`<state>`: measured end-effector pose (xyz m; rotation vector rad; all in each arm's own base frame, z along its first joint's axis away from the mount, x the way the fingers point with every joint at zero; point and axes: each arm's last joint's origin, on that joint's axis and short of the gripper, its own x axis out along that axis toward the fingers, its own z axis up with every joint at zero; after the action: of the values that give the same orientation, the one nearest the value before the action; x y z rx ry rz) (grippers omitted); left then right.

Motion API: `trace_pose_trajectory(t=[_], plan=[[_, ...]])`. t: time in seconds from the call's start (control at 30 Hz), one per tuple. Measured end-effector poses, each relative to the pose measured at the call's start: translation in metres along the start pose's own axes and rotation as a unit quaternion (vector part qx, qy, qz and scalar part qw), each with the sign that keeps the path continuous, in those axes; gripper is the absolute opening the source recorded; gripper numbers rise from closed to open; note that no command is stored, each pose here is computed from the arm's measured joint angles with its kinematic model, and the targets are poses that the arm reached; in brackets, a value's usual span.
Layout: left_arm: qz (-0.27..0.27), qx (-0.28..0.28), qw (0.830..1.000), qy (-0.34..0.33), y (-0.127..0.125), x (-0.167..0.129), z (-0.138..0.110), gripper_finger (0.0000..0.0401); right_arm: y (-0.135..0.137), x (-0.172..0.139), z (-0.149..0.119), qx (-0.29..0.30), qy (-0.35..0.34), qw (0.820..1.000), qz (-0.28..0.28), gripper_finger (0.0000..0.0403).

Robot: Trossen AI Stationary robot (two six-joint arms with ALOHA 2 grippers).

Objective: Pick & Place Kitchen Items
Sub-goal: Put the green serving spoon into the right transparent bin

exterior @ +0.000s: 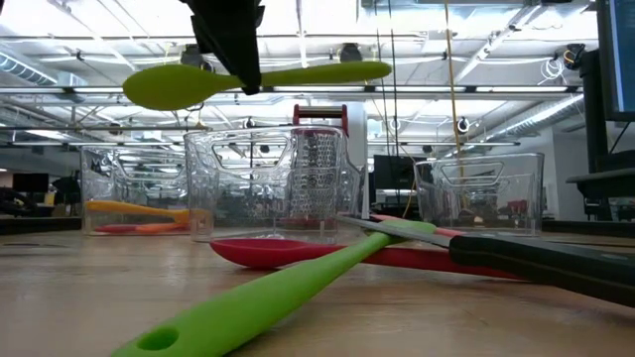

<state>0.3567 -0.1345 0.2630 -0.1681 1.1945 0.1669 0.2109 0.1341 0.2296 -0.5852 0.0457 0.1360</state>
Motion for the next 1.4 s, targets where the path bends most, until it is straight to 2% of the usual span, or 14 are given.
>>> trace_pose_trajectory(t=[0.2, 0.37, 0.6, 0.73, 0.9, 1.07, 1.23, 1.4], plan=[[0.035, 0.024, 0.999, -0.022, -0.001, -0.001, -0.001, 0.0008, 0.009, 0.023, 0.005, 0.010, 0.051, 0.999, 0.009, 0.0128], [0.061, 0.050, 0.996, -0.042, -0.007, -0.003, -0.004, 0.0008, 0.011, 0.047, 0.007, 0.012, 0.129, 0.991, -0.037, 0.0187], [0.101, 0.099, 0.988, -0.066, -0.024, -0.004, -0.016, 0.0008, 0.004, 0.078, 0.025, 0.047, 0.163, 0.984, -0.054, 0.0245], [0.127, 0.122, 0.981, -0.083, -0.033, -0.004, -0.023, 0.0008, 0.000, 0.088, 0.027, 0.085, 0.196, 0.975, -0.052, 0.0251], [0.140, 0.155, 0.974, -0.087, -0.044, 0.000, -0.029, 0.0008, 0.001, 0.098, 0.029, 0.139, 0.204, 0.969, -0.020, 0.0244], [0.152, 0.181, 0.970, -0.064, -0.052, 0.017, -0.036, 0.0008, -0.001, 0.102, 0.029, 0.183, 0.199, 0.963, -0.006, 0.0241], [0.165, 0.213, 0.962, -0.037, -0.058, 0.034, -0.044, 0.0008, -0.007, 0.104, 0.021, 0.229, 0.221, 0.948, 0.010, 0.0240], [0.176, 0.218, 0.959, -0.041, -0.060, 0.037, -0.046, 0.0008, -0.011, 0.105, 0.013, 0.262, 0.241, 0.934, 0.024, 0.0239]])
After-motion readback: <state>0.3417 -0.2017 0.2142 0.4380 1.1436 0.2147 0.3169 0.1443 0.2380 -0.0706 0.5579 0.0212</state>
